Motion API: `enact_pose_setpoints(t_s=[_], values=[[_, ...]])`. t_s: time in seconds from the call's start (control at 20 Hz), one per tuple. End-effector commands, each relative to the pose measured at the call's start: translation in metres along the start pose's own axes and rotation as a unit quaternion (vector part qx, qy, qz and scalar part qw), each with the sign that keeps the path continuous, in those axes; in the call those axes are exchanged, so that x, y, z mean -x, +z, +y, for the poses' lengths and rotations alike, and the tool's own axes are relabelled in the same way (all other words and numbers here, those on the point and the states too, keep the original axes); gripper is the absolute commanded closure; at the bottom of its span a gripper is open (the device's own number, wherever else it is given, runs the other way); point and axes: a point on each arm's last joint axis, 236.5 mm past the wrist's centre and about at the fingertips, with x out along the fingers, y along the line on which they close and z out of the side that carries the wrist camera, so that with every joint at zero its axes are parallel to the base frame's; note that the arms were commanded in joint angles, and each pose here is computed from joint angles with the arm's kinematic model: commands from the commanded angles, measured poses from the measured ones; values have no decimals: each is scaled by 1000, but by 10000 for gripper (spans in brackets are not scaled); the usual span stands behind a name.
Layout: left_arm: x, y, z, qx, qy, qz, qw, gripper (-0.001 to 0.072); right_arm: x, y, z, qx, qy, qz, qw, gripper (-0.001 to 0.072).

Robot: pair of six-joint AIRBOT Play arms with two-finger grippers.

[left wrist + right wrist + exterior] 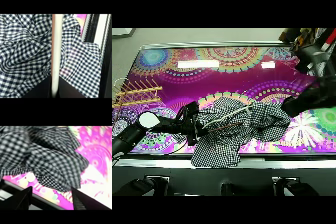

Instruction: Fold the clothes and pants, and hang the long-sleeved shirts on hangers.

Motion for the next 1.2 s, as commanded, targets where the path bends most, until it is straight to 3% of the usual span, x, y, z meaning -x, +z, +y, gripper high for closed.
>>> enact_pose_setpoints(t_s=[0.0,0.45,0.6,0.7,0.9,1.05,1.1,1.15], values=[[0,0,0,0,0,0,1000,679,-35,19,30,171,106,-9,979,151],[0,0,0,0,0,0,1000,679,-83,28,45,225,189,2,956,151],[0,0,0,0,0,0,1000,679,-97,28,47,228,209,9,951,192],[0,0,0,0,0,0,1000,679,-101,28,49,225,219,14,949,273],[0,0,0,0,0,1,1000,678,-96,17,61,258,253,23,932,681],[0,0,0,0,0,0,1000,673,-92,9,58,262,250,38,931,682],[0,0,1,5,1,0,1000,630,-91,8,55,264,240,39,933,683],[1,1,4,22,8,-3,1000,531,-90,8,50,266,227,41,936,684]])
